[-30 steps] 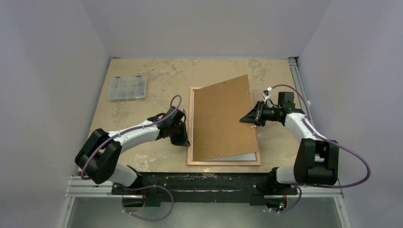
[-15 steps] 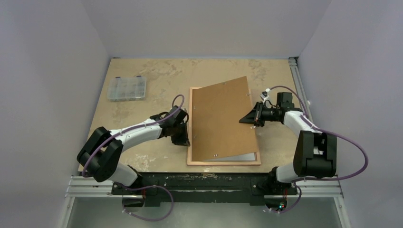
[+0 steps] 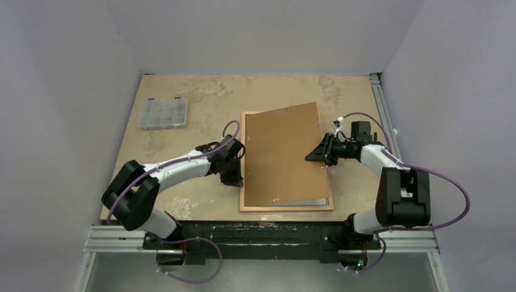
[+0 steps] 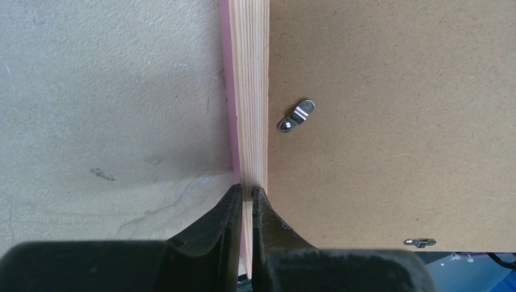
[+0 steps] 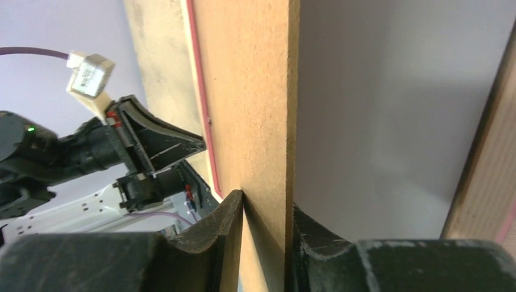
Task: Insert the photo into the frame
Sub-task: Place the photo frame item in the photo frame.
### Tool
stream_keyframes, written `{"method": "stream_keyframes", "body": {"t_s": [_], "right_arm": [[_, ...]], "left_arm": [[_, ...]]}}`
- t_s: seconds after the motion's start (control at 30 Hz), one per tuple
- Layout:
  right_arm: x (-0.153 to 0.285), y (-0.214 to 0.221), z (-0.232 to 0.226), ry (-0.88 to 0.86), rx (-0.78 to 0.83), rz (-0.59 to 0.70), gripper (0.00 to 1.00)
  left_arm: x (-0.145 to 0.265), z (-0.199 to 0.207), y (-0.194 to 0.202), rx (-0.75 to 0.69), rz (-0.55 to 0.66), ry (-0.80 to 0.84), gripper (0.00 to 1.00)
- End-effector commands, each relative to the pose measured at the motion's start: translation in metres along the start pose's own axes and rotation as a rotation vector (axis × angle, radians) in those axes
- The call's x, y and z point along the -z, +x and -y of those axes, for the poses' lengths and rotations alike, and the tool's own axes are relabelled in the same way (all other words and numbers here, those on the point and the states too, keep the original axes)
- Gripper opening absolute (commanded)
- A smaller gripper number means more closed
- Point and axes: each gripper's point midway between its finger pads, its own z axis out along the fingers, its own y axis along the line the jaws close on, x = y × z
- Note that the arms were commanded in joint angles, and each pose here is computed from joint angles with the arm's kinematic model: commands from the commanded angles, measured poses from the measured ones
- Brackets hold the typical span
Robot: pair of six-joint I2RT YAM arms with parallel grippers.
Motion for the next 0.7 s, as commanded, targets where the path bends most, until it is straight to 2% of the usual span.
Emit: {"method": "stream_keyframes", "body": {"t_s": [0.0, 0.17, 0.3, 0.5, 0.67], "right_arm": [[-0.007, 0.014, 0.015, 0.079, 0.038, -0.015, 0.29], [-0.006, 0.011, 0.024, 0.133, 0.061, 0.005, 0.48], [-0.005, 0.006, 0.029, 0.176, 0.078, 0.021, 0.59], [-0.003, -0.001, 0.03, 0.207, 0.108, 0.053, 0.66], [-0.015, 0.004, 0.029, 0.204, 0.133, 0.0, 0.67]], "left_arm": [[-0.02, -0.049, 0.013, -0.051, -0.018, -0.223, 0.06], [-0.021, -0.048, 0.014, -0.059, -0.021, -0.236, 0.06], [-0.019, -0.048, 0.014, -0.066, -0.019, -0.251, 0.06], [-0.021, -0.049, 0.014, -0.067, -0.026, -0.272, 0.06], [-0.022, -0.05, 0.015, -0.071, -0.031, -0.287, 0.06]]}}
